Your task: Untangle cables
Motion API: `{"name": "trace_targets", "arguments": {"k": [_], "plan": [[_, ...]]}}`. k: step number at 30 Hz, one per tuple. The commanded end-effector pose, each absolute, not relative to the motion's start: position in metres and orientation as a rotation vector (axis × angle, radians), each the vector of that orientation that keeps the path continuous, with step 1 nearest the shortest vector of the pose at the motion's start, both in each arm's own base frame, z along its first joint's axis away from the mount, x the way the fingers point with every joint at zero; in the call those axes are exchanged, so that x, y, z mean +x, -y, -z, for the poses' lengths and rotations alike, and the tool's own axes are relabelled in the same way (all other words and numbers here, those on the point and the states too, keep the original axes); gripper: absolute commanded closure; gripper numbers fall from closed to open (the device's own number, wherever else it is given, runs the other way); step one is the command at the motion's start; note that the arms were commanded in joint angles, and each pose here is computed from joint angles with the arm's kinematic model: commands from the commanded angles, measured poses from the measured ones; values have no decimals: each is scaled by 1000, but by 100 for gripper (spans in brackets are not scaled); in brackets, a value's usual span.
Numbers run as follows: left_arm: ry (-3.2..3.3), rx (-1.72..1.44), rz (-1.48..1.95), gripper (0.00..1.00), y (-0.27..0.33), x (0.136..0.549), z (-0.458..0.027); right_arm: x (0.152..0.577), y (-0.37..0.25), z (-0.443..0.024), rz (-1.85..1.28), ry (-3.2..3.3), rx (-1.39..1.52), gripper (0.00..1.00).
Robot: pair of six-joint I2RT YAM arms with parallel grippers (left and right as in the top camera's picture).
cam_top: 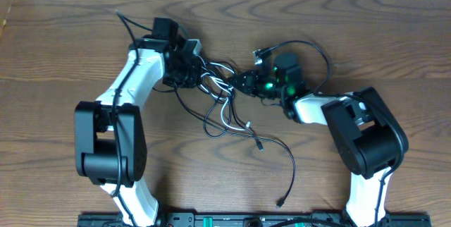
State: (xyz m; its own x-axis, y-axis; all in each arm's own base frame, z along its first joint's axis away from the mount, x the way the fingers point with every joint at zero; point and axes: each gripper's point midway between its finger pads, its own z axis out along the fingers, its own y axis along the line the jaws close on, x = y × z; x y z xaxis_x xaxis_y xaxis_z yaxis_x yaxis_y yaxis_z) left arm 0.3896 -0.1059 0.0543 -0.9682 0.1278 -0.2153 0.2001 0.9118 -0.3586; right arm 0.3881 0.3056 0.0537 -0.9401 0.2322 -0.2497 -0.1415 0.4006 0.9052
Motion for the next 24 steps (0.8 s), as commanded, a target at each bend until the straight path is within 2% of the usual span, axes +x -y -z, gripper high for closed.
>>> {"name": "trace_targets", "arguments": {"k": [1, 8, 13, 17, 22, 23, 24], "plan": [[-2876, 53, 398, 93, 52, 402, -62, 387, -280, -56, -1638, -2323, 25, 99], [-2872, -5, 397, 93, 42, 403, -62, 370, -275, -32, -1558, -2413, -90, 99], [-2873, -10, 391, 93, 41, 403, -62, 363, -264, -7, -1442, -2524, -44, 99], [-2892, -188, 239, 94, 18, 404, -57, 361, -255, 8, -1348, -2597, 25, 99], [-2879, -71, 417, 92, 39, 402, -61, 365, -257, 4, -1352, -2568, 7, 99], [-2873, -33, 445, 92, 44, 402, -62, 366, -258, 3, -1359, -2560, 9, 96], [-2867, -3, 473, 92, 47, 402, -63, 367, -260, 0, -1373, -2547, -3, 89]]}}
